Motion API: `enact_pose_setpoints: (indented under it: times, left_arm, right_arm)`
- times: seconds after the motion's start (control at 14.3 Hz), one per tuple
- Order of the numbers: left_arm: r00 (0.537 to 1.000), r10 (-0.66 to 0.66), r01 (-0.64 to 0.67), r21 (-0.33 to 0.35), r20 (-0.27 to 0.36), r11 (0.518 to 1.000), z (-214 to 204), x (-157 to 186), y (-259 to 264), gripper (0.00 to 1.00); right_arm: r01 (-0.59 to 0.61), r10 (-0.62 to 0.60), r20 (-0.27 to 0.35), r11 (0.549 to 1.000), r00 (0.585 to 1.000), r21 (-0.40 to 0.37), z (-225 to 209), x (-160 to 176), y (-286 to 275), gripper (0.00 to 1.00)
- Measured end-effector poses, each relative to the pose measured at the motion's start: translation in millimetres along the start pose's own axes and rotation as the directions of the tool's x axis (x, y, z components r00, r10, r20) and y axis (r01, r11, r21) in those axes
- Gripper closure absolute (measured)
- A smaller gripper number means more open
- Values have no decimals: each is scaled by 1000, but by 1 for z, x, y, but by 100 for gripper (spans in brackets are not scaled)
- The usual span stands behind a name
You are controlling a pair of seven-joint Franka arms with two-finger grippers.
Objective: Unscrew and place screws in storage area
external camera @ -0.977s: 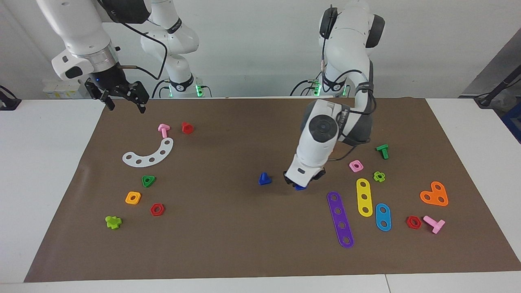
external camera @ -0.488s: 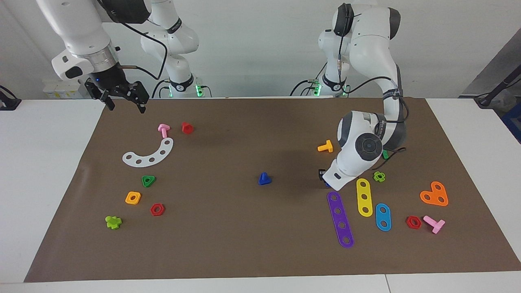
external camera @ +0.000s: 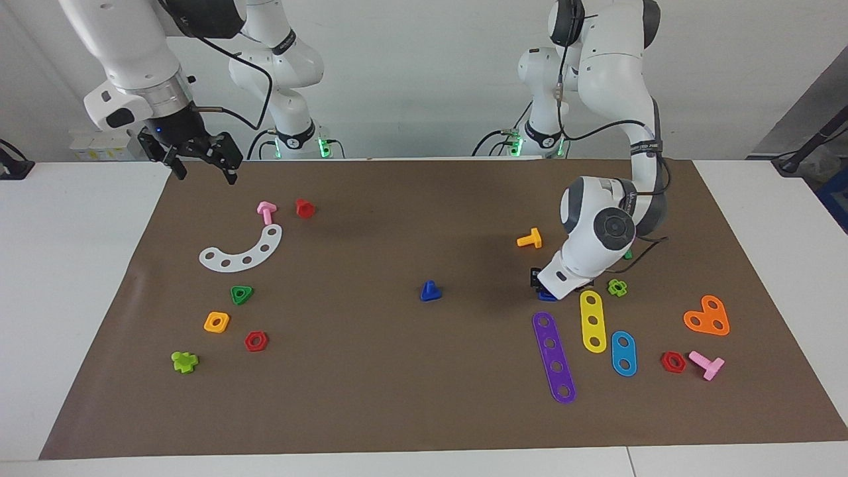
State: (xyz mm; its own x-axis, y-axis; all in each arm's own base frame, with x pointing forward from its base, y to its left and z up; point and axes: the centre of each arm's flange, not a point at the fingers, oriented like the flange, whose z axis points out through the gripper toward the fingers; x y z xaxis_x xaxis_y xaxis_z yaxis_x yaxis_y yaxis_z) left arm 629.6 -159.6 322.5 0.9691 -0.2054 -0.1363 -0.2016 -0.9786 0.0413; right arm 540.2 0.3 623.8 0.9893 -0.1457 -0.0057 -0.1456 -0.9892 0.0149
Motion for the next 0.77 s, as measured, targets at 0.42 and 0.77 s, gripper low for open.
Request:
enact_pose_setpoints:
  times: [0.42, 0.77]
  left_arm:
    - [992, -91, 90, -13, -88, 996, -149, -6, -62, 0]
    - [990, -123, 126, 53, -69, 991, -219, -45, -98, 0]
  right_arm:
    - [0, 0, 0, 1000, 1000, 0, 0, 0, 0, 0]
    - [54, -53, -19, 999, 998, 8, 0, 0, -14, 0]
